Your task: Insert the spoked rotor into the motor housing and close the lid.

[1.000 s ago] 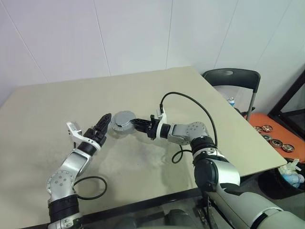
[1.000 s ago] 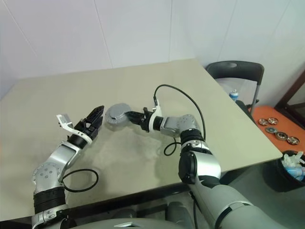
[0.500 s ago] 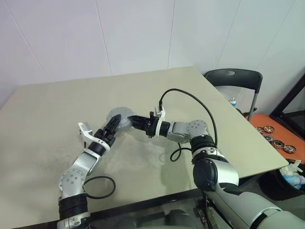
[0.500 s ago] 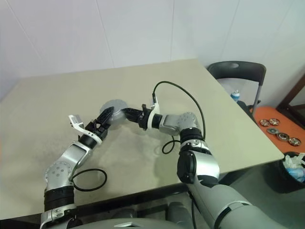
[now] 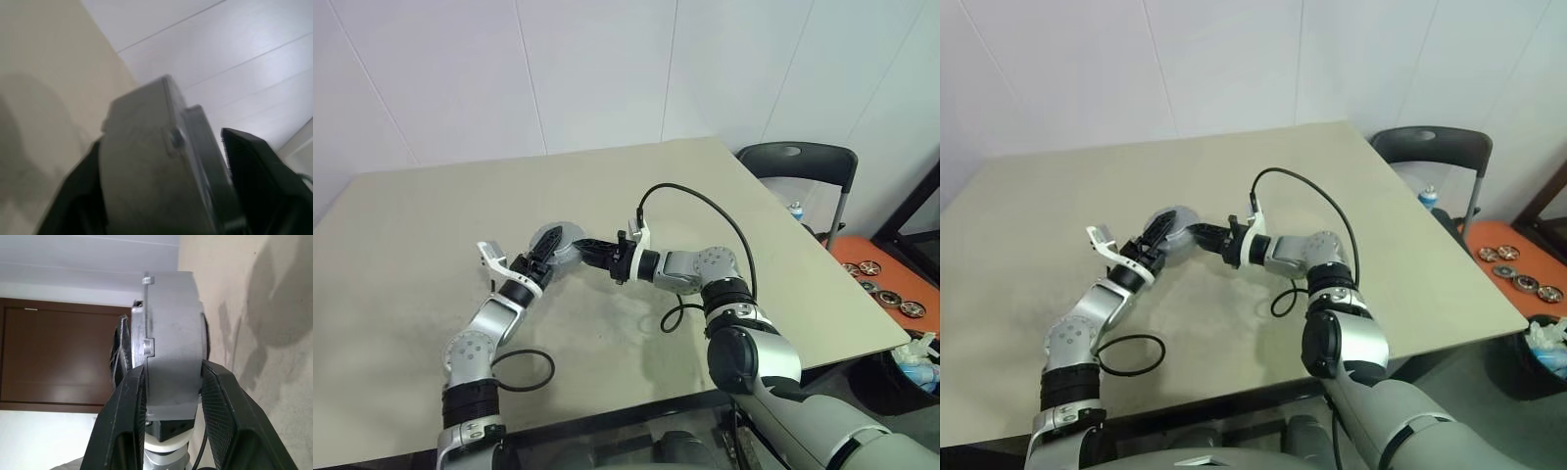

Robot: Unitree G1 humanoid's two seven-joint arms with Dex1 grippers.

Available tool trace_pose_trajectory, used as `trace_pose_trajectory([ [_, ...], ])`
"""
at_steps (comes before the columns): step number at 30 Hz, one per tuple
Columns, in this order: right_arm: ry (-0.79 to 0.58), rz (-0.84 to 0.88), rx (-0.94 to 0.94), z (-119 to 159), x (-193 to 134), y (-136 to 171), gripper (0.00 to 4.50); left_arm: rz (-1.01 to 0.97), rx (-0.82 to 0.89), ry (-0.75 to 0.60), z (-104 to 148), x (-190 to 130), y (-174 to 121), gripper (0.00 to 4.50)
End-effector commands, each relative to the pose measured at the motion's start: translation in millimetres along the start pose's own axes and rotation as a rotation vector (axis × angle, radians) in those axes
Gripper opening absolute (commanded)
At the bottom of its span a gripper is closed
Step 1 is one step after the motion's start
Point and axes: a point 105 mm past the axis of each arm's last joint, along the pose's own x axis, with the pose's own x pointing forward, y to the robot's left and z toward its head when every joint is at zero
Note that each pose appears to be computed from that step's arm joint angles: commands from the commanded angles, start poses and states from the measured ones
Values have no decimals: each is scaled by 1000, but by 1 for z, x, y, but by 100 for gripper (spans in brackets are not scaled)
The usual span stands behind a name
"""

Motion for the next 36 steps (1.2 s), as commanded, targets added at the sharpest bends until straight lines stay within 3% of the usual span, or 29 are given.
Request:
trace_pose_trajectory([
  [1, -33, 96, -52, 11, 4, 30, 125, -28, 23, 25, -2, 3, -7, 271],
  [12, -57, 110, -29, 13, 8, 31, 125, -154, -99, 31, 0, 6, -42, 271],
  [19, -60, 101, -10, 6, 17, 25, 125, -211, -295, 84, -13, 11, -69, 271],
  [26, -66, 97, -19, 7, 17, 25, 125, -166, -339, 161, -25, 16, -73, 271],
  [36, -72, 74, -23, 8, 15, 20, 125, -140, -326, 59, -7, 17, -71, 271],
])
